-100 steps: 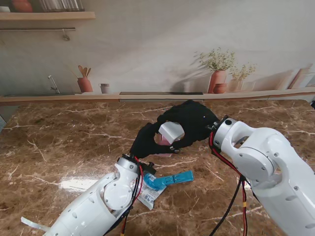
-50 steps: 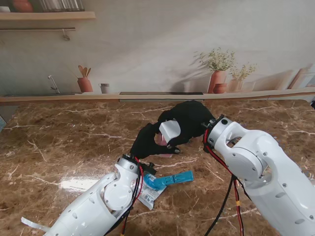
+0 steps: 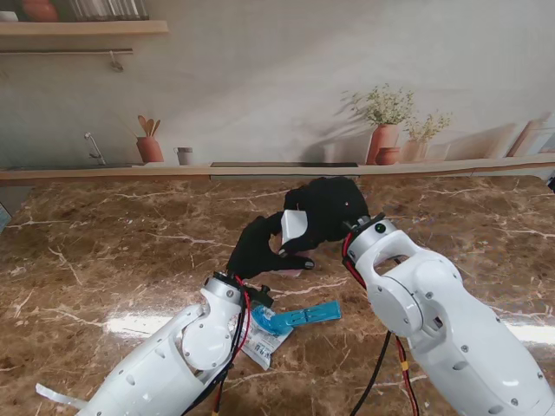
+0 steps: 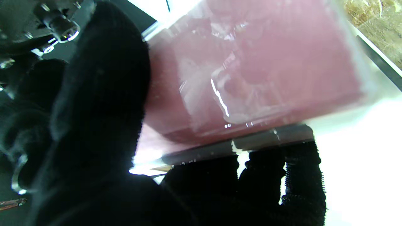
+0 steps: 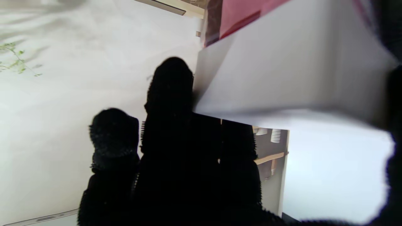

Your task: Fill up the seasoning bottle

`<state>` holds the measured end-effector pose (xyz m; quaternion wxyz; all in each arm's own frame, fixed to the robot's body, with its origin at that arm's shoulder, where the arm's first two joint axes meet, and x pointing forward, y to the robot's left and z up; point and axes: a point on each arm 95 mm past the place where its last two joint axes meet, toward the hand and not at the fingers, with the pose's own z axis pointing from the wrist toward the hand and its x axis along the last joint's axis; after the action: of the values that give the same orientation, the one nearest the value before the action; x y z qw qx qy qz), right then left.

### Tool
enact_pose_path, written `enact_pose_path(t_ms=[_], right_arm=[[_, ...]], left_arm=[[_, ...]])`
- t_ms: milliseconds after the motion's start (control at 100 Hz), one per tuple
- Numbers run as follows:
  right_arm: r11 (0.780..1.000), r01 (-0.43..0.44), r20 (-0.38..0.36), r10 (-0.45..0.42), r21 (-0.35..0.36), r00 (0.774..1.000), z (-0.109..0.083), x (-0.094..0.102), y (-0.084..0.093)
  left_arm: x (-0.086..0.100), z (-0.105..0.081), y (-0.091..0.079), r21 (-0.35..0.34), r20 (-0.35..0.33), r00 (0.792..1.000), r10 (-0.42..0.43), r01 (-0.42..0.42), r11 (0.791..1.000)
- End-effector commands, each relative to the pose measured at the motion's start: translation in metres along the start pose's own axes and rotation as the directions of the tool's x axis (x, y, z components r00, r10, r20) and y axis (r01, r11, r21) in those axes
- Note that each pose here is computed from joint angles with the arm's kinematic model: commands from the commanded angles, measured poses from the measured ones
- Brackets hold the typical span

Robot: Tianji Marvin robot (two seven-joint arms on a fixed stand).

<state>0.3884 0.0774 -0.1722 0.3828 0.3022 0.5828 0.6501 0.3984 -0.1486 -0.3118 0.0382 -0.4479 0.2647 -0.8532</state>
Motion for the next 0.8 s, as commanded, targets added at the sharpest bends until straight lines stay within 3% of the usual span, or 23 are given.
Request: enact_pose_path(t_ms=[0, 230, 450, 670, 790], right_arm=[[0.999, -0.014, 0.030, 0.012, 0.038, 0.999, -0.0014, -0.0008, -0.0114], [1.000, 0.018, 0.125, -0.016, -0.016, 0.992, -0.0005, 0.0050, -0.0154], [0.999, 0.025, 0.166, -0.017, -0.042, 0.986, 0.0009, 0.0081, -0.0172], [0.998, 0.033, 0.130, -0.027, -0.048, 0.991, -0.0026, 0.0069, -0.0158], [0.999, -0.007, 0.114, 0.012, -0.045, 0.993, -0.0085, 0.0056, -0.0120]], left_arm=[[0.0085, 0.0036, 0.0008, 0.011, -0.024, 1.000, -0.011, 0.012, 1.000], [0.0092, 0.0039, 0.0003, 0.014, -0.023, 1.000, -0.011, 0.011, 1.000], [0.0094, 0.0038, 0.0002, 0.017, -0.021, 1.000, -0.011, 0.012, 1.000], [0.0093, 0.0046, -0.0015, 0.021, -0.017, 1.000, -0.004, 0.005, 1.000], [0.0092, 0.0053, -0.0036, 0.027, -0.015, 1.000, 0.004, -0.003, 1.000]])
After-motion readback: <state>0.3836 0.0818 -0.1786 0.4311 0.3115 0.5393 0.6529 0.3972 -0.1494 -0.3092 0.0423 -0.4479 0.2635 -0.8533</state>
